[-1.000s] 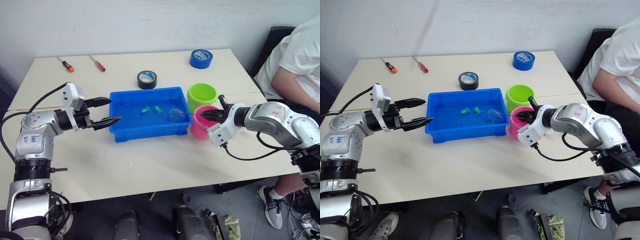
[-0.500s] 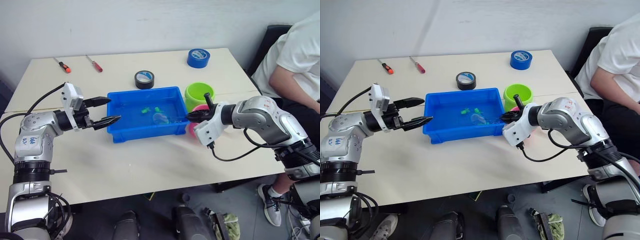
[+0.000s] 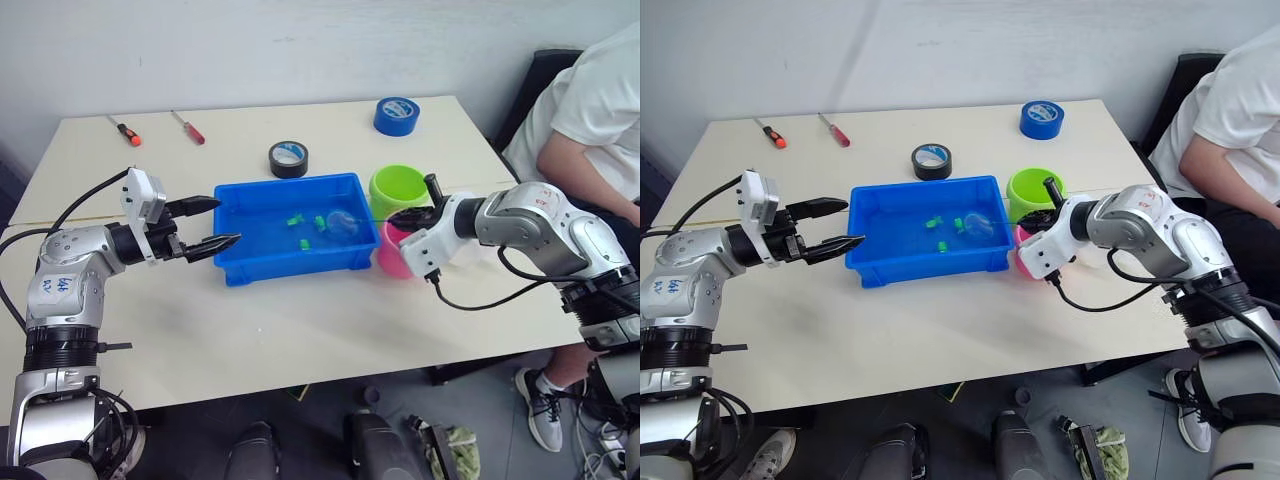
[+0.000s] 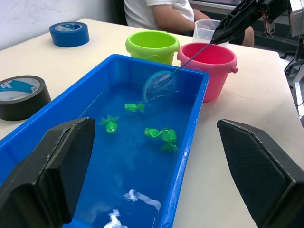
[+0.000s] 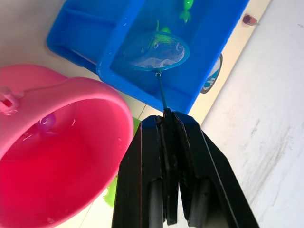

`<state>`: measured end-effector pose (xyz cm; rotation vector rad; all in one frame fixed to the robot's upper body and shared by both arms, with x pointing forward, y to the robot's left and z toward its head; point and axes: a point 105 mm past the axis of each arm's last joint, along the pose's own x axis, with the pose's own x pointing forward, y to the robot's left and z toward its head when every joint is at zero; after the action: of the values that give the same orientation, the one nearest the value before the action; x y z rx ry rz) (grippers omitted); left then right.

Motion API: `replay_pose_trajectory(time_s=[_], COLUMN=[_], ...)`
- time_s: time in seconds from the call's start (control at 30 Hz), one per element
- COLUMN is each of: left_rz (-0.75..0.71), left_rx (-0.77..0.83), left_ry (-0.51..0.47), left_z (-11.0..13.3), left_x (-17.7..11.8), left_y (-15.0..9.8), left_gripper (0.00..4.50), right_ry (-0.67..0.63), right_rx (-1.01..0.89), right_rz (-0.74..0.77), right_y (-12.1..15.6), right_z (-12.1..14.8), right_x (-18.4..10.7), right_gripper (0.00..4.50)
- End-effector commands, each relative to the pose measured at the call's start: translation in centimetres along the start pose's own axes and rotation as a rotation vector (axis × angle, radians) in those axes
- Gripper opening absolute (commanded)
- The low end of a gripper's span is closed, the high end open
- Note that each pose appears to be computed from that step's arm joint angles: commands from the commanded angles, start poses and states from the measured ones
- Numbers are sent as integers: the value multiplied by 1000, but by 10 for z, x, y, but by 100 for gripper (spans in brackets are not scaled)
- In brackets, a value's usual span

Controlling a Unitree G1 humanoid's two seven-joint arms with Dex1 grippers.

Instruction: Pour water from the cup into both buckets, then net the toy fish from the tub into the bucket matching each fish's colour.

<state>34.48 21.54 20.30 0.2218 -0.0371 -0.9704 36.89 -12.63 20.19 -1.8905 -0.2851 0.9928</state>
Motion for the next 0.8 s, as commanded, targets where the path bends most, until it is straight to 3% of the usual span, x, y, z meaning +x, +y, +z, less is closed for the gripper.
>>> replay_pose_trajectory(time_s=[0.03, 0.27, 0.8], left_rz=[20, 37, 67], left_rx=[41, 38, 39], left_ry=[-35, -23, -3], left_z=[14, 14, 15], left_x=[-8, -14, -23], left_y=[1, 1, 2], left_gripper=[447, 447, 447], right_ry=[-52, -99, -112], right_rx=[85, 412, 681], right_rz=[-9, -11, 124], right_y=[-4, -6, -5], right_z=[11, 22, 22], right_x=[3, 16, 2], right_gripper=[0, 0, 0])
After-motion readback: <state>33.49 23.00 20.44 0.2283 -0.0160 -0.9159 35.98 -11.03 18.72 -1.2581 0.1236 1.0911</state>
